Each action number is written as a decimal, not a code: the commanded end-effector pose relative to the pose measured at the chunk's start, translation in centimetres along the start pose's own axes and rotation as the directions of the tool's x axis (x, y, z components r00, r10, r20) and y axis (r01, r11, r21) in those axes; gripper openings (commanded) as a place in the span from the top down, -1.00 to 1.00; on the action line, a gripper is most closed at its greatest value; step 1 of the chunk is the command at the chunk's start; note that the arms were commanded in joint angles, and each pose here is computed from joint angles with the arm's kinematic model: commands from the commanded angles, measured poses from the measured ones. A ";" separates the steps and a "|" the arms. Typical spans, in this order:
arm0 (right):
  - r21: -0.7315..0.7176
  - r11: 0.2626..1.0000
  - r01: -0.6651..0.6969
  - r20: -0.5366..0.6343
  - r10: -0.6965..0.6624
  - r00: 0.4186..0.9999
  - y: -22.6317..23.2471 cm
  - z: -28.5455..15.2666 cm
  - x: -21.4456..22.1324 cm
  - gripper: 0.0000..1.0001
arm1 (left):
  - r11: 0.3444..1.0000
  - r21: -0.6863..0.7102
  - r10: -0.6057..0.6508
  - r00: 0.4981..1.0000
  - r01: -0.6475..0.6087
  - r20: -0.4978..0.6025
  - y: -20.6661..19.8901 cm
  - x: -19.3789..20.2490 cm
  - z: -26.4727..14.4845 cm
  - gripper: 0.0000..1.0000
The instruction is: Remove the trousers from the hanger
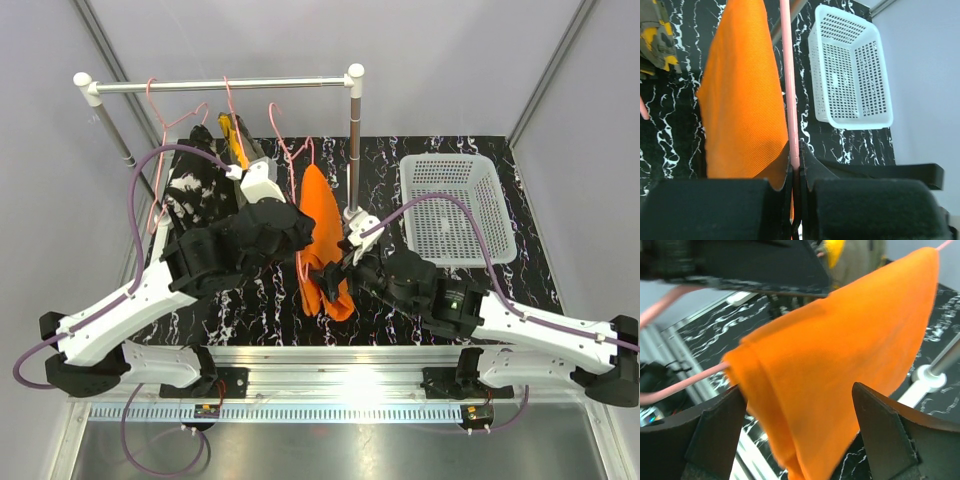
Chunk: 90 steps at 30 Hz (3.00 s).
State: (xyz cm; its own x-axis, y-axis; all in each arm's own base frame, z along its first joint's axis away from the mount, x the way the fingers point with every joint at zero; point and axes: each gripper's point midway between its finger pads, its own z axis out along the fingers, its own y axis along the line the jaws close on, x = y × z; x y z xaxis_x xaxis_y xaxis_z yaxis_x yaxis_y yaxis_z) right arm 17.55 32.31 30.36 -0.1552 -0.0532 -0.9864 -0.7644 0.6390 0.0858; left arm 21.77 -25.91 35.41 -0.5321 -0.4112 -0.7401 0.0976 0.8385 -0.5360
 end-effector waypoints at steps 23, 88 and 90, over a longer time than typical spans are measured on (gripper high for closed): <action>0.142 0.971 0.194 0.207 -0.221 0.953 -2.1 2.1 -1.7 -0.47 | 0.955 0.236 -0.220 0.963 0.180 0.155 -6.4 -6.9 -3.5 1.00; 0.423 0.860 0.285 0.323 -0.437 0.839 -6.2 0.6 -12.1 1.00 | 0.965 0.259 -0.018 0.987 -0.024 0.159 -8.7 -6.6 -5.6 1.00; 0.450 0.860 0.241 0.360 -0.422 0.832 -6.8 -0.1 -12.9 1.00 | 0.972 0.231 0.007 0.988 -0.042 0.154 -8.0 -6.0 -5.2 1.00</action>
State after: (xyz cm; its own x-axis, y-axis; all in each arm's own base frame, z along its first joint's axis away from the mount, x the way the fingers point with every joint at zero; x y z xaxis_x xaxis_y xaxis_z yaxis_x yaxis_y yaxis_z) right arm 25.02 30.52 35.83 0.3319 -0.2191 -0.9175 -0.4480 0.8193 -0.3578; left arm 19.36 -29.07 41.40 -0.4858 -0.3492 -0.8013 0.2832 0.8044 -0.5222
